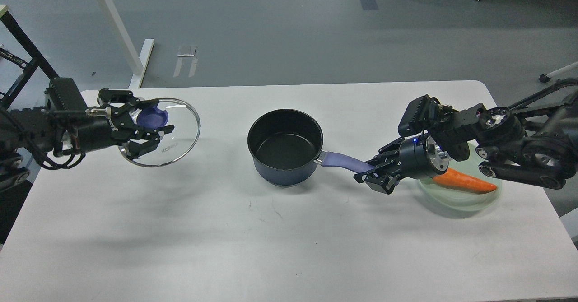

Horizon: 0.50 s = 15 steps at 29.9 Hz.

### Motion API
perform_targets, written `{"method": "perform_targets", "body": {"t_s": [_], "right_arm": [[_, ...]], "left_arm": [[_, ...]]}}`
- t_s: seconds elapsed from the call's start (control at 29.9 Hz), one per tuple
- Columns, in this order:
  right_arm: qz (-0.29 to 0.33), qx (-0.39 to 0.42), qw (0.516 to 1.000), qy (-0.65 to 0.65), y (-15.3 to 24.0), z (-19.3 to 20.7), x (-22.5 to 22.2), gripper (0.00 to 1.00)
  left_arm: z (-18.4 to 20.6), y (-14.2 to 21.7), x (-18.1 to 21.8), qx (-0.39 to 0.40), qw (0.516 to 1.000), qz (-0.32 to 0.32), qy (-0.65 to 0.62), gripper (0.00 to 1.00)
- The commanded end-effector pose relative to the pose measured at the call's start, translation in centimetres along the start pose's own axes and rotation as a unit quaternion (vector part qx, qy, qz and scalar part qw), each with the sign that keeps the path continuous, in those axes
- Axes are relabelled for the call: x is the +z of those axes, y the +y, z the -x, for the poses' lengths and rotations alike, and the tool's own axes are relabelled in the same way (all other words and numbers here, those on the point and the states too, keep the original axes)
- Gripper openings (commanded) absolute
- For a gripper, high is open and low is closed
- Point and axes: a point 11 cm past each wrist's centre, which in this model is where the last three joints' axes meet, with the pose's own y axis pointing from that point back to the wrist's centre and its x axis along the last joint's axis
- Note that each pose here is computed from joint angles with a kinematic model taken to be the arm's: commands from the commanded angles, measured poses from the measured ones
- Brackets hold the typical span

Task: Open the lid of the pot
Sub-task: 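Lift the glass lid off the pan and carry it aside, then lower the glass lid onto the table beside the pan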

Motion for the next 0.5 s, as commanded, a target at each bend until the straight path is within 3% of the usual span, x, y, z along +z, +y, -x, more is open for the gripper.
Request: {"method": "perform_targets", "body": {"t_s": [0.0, 0.47], "right_arm": [[0.0, -0.001, 1.0, 0.0, 0.0, 0.0, 0.0, 0.34], [0.002, -0.002, 1.0, 0.002, 0.1, 0.5, 0.1, 0.34]], "left_arm": [[3.2, 0.6, 1.5, -0.024, 0.999, 0.005, 0.027, 0.35], [7.0, 0.5, 1.8, -0.045, 0.998, -0.011, 0.029, 0.35]]}}
